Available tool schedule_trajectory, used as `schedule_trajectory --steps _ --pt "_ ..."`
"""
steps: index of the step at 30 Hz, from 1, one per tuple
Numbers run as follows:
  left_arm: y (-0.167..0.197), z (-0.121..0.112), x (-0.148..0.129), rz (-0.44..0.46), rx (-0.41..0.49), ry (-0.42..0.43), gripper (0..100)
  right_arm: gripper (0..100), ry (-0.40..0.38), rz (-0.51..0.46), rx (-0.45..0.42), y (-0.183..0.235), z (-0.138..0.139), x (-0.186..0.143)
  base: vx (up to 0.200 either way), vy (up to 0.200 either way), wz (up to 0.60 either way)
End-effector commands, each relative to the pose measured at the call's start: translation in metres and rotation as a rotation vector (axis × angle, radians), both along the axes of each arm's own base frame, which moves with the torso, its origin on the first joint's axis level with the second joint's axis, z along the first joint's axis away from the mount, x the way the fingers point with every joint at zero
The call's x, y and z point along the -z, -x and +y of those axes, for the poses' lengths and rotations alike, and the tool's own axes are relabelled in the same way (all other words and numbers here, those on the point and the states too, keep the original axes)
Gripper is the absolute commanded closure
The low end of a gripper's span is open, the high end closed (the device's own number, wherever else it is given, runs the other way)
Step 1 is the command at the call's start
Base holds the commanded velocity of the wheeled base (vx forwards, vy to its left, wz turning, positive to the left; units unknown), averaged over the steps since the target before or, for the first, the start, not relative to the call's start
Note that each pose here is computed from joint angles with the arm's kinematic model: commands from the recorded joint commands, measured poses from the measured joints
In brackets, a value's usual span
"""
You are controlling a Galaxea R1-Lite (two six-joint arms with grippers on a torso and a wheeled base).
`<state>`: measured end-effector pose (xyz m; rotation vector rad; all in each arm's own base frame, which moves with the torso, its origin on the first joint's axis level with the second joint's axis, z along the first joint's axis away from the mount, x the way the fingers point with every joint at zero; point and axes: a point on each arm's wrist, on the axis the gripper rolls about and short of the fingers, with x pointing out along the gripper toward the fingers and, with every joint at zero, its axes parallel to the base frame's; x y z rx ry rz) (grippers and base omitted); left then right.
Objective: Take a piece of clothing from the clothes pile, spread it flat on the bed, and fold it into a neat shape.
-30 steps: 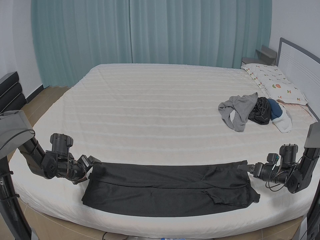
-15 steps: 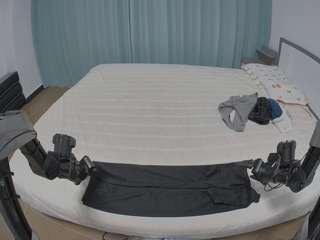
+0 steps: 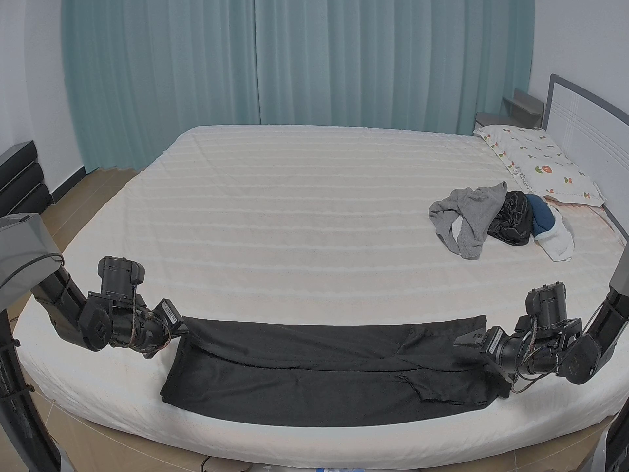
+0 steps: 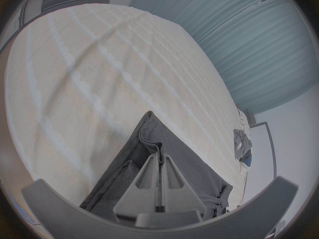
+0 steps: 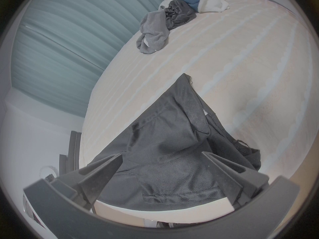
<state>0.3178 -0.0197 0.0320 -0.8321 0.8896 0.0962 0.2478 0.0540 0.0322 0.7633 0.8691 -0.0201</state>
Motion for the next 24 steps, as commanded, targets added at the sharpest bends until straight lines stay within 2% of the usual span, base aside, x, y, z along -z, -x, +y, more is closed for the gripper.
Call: schedule_trajectory --steps 1,7,12,20,21,24 --pt "0.000 0.000 -0.003 -0.009 -0.001 0.001 100 0 -0.008 0.000 0.006 -0.003 0.002 -0.001 0.000 0.000 0.00" --pt "0.000 0.000 -0.004 -0.014 -0.001 0.001 100 0 -0.046 0.056 0.054 -0.014 0.004 0.003 0.000 0.000 0.00" --pt "0.001 0.000 -0.004 -0.014 -0.001 0.001 100 0 -0.039 0.109 0.064 -0.020 0.007 0.016 0.000 0.000 0.00" --pt "0.001 0.000 -0.004 -0.015 -0.001 0.001 100 0 -0.043 0.118 0.092 -0.028 0.001 0.021 0.000 0.000 0.00" --pt "0.001 0.000 -0.004 -0.015 -0.001 0.001 100 100 -0.047 0.121 0.102 -0.030 -0.001 0.023 0.000 0.000 0.00" --pt "0.001 0.000 -0.004 -0.014 -0.001 0.001 100 100 -0.060 0.122 0.125 -0.032 -0.003 0.023 0.000 0.000 0.00"
